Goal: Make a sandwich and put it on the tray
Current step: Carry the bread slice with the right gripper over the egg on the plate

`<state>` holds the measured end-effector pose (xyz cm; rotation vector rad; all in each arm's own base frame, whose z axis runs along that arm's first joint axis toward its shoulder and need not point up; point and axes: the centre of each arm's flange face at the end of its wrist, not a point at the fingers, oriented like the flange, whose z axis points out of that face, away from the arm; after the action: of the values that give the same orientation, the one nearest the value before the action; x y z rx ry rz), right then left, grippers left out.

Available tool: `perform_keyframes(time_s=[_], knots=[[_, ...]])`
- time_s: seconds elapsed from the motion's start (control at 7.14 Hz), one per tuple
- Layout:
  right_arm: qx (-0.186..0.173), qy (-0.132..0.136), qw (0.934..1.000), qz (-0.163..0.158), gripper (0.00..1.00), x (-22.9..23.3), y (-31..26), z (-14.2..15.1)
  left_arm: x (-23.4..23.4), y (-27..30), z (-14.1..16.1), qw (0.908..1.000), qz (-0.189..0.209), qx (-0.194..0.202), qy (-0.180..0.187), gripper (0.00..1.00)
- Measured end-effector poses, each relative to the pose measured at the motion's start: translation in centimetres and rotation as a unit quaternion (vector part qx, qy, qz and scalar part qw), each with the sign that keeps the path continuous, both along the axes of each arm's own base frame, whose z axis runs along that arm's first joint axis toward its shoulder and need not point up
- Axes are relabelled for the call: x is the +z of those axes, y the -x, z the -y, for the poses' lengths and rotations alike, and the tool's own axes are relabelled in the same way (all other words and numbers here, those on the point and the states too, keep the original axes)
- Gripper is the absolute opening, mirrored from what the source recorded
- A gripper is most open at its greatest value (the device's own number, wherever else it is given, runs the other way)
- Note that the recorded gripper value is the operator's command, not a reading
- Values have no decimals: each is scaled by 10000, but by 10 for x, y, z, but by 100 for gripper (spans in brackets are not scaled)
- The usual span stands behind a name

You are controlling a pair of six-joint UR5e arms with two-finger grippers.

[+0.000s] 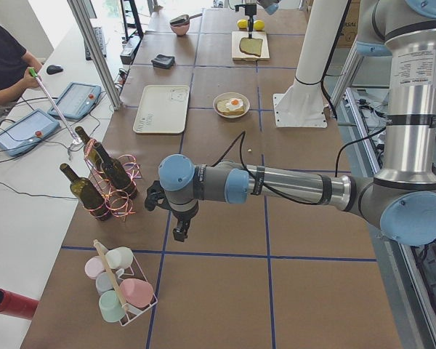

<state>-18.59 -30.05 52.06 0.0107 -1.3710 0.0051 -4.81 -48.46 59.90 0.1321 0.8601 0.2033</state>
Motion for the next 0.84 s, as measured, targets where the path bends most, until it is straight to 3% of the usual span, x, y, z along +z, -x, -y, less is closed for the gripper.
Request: perform_keyframes(time_s=[0.42, 0.84], knots=[[-90, 276, 9958, 868, 0, -107, 112, 78, 0, 0, 0, 10000, 0, 0, 4, 100], [-315, 293, 9918, 1201, 0, -170, 264, 86, 0, 0, 1, 10000, 0, 2, -2, 100]])
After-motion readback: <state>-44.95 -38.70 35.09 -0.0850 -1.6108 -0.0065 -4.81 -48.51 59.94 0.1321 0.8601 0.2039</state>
